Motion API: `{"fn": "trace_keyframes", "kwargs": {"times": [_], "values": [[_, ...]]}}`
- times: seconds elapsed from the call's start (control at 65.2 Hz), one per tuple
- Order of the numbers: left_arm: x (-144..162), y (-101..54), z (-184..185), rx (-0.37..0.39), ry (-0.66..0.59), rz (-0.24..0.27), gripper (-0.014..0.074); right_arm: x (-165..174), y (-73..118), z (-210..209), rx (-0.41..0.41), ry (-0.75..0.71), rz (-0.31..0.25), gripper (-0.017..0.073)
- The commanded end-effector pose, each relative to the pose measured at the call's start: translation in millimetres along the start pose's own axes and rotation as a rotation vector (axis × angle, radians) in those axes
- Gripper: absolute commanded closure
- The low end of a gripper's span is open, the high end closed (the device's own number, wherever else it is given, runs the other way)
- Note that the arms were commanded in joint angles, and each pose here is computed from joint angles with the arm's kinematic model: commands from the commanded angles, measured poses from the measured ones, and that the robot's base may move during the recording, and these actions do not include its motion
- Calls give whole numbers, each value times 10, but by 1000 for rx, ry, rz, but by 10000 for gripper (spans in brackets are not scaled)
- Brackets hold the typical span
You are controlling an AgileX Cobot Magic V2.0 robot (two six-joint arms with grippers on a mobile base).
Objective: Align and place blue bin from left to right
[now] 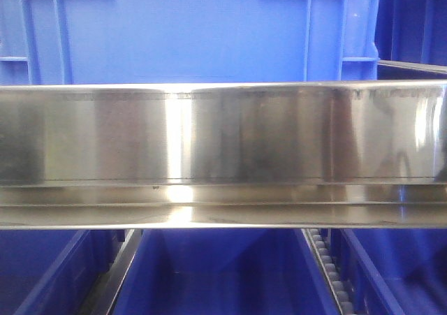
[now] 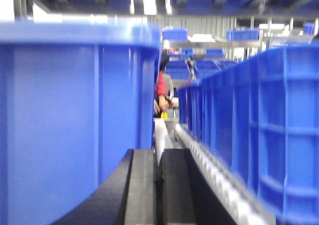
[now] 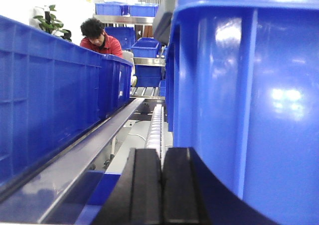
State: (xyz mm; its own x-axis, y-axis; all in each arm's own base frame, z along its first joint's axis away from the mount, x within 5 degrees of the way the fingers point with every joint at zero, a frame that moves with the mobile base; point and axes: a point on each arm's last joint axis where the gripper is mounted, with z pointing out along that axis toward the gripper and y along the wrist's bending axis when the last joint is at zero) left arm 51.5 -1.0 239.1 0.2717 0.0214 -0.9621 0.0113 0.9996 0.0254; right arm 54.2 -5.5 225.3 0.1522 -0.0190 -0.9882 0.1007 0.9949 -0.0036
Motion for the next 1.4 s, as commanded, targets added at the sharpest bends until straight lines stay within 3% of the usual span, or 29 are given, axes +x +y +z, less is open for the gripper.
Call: {"fn": "trace_keyframes", "kwargs": {"times": [0.0, 0.23, 0.491, 0.583, 0.706, 0.767, 0.828, 0.92, 1.028, 1.227, 1.38], "values": [[-302, 9, -1, -4, -81, 3, 704, -199, 0, -15, -2, -56, -1, 721], [-1115, 32, -91, -5, -67, 17, 703, -1018, 4, -214, -10, -154, 5, 721], [-1776, 53, 110, -2, 129, 16, 691, -1853, 61, -310, -79, -29, 94, 721], [-1907, 57, 303, -2, 160, 16, 592, -2060, 73, -189, -93, -23, 118, 718], [-2001, 44, 513, 32, 188, 10, 336, -2227, 83, -22, -104, -7, 139, 689], [-1992, 20, 607, 69, 199, 4, 211, -2270, 91, 75, -111, 11, 154, 615], [-1979, -6, 676, 102, 199, -1, 147, -2285, 102, 167, -122, 30, 179, 492], [-1963, -67, 797, 163, 189, -13, 106, -2294, 123, 274, -143, 51, 221, 253], [-1966, -140, 917, 220, 159, -27, 88, -2289, 132, 360, -160, 56, 231, -24], [-2021, -290, 1203, 303, 294, -34, 71, -2277, 198, 561, -232, 125, 224, -10], [-2194, -412, 1498, 343, 371, -25, 71, -2406, 381, 863, -384, 252, 101, -10]]}}
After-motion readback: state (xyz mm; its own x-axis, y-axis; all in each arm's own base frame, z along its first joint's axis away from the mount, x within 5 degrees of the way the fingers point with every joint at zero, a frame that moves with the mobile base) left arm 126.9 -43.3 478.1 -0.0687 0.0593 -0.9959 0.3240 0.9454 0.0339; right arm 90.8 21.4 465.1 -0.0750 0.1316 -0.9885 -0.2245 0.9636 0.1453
